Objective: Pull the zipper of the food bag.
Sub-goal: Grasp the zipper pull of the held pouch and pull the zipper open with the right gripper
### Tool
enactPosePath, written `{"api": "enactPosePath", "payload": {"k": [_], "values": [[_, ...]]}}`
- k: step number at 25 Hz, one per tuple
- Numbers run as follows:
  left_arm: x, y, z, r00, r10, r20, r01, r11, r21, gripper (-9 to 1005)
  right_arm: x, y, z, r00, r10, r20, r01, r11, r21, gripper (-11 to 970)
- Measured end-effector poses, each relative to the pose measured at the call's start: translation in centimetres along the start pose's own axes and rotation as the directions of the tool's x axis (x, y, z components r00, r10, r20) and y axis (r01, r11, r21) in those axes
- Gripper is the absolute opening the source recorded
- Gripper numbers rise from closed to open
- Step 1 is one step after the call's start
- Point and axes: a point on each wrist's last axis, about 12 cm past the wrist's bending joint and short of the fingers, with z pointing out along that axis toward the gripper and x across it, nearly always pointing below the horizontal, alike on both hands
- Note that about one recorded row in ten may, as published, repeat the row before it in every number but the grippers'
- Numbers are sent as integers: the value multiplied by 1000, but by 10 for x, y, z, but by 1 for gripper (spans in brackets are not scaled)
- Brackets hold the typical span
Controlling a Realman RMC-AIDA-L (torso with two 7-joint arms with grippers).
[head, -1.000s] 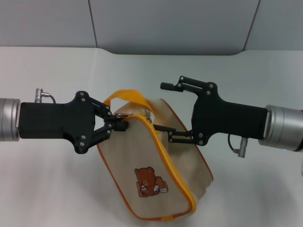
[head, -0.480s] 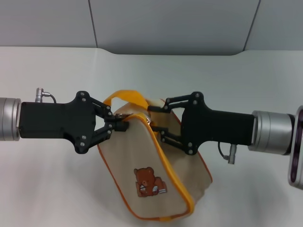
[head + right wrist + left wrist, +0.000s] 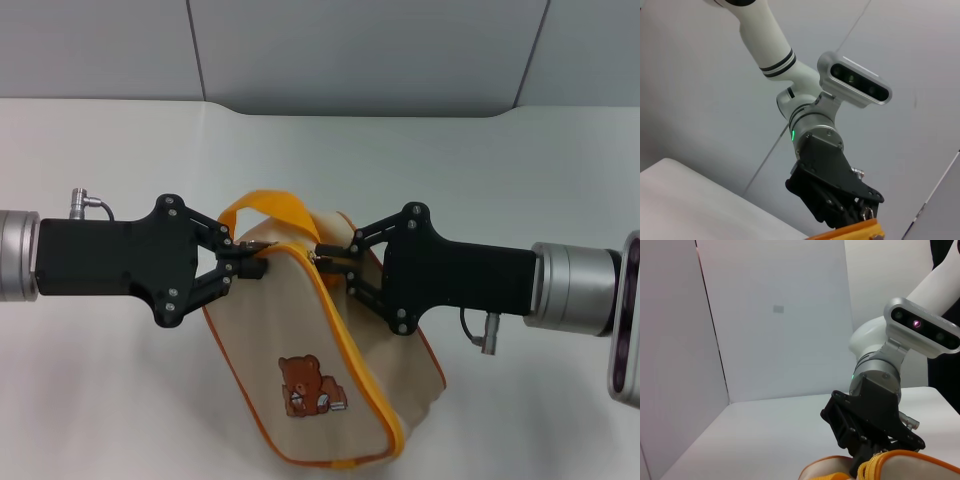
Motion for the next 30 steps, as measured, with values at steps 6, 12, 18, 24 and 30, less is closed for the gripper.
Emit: {"api": "enactPosePath", "payload": {"k": [6, 12, 18, 24, 30], "values": [[0, -1, 0, 1000, -2, 3, 2, 1000, 1, 58, 0, 1, 0, 1000, 4, 0, -4, 1000, -2, 21], [2, -1, 0, 1000, -12, 4, 12, 1000, -8, 58, 0, 3, -2, 1000, 10, 1, -10, 1000, 2, 5], [2, -1, 0, 1000, -16, 5, 16, 1000, -16, 58, 1, 5, -4, 1000, 21, -1, -21, 1000, 9, 8], [7, 4, -4, 999, -47, 14, 49, 993, -110, 58, 5, 23, -20, 990, 129, -50, -132, 989, -63, 20], [16, 5, -3, 996, -92, 6, 92, 982, -167, 57, 3, 53, -65, 965, 242, -102, -245, 969, -19, 31]]}}
